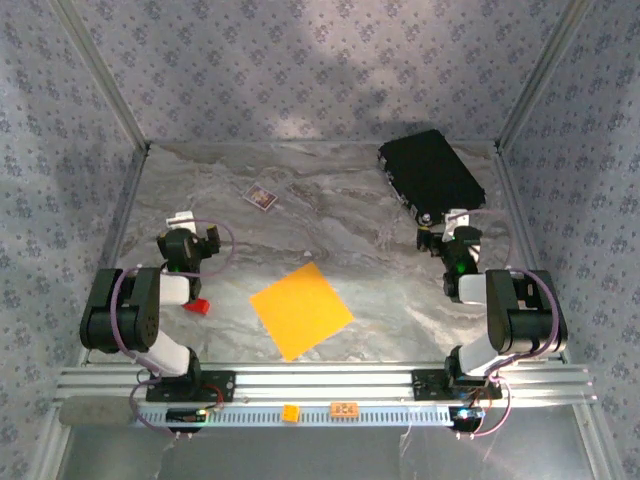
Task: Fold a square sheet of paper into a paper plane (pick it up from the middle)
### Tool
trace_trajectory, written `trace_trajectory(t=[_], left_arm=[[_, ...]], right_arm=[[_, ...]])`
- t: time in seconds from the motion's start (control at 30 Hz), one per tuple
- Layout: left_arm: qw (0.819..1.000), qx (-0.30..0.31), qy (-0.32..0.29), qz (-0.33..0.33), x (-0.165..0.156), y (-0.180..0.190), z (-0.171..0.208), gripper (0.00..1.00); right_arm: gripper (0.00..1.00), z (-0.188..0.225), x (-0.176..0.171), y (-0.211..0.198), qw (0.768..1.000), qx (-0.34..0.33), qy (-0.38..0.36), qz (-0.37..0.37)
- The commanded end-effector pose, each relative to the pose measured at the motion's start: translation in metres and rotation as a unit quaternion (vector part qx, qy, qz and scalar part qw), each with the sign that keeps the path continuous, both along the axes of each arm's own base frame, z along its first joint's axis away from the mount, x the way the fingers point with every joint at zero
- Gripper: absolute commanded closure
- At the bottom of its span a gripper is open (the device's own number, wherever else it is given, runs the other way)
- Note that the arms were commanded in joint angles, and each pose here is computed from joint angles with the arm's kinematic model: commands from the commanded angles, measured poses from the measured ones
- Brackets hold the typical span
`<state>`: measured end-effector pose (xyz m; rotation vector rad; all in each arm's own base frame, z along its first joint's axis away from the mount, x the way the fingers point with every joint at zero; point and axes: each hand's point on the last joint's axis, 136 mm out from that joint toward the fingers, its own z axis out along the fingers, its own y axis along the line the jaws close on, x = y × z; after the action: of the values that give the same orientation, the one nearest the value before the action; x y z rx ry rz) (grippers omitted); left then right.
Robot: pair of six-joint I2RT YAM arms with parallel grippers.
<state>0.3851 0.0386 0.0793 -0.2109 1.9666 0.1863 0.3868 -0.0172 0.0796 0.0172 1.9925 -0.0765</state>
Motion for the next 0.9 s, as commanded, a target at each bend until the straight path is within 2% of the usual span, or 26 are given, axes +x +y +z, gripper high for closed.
trace_trajectory(t=[0.0,0.87], left_arm=[[1.0,-0.002,-0.02,-0.004,0.0067,-0.003,0.012,0.0],[1.0,-0.002,-0.021,-0.004,0.0066,-0.0025,0.0121,0.0]], right_arm=[[0.01,0.004,0.0052,0.0002,1.0,0.003,-0.005,0.002],[0.01,0.0037,0.0048,-0.0024,1.0,0.017,-0.006,0.005]])
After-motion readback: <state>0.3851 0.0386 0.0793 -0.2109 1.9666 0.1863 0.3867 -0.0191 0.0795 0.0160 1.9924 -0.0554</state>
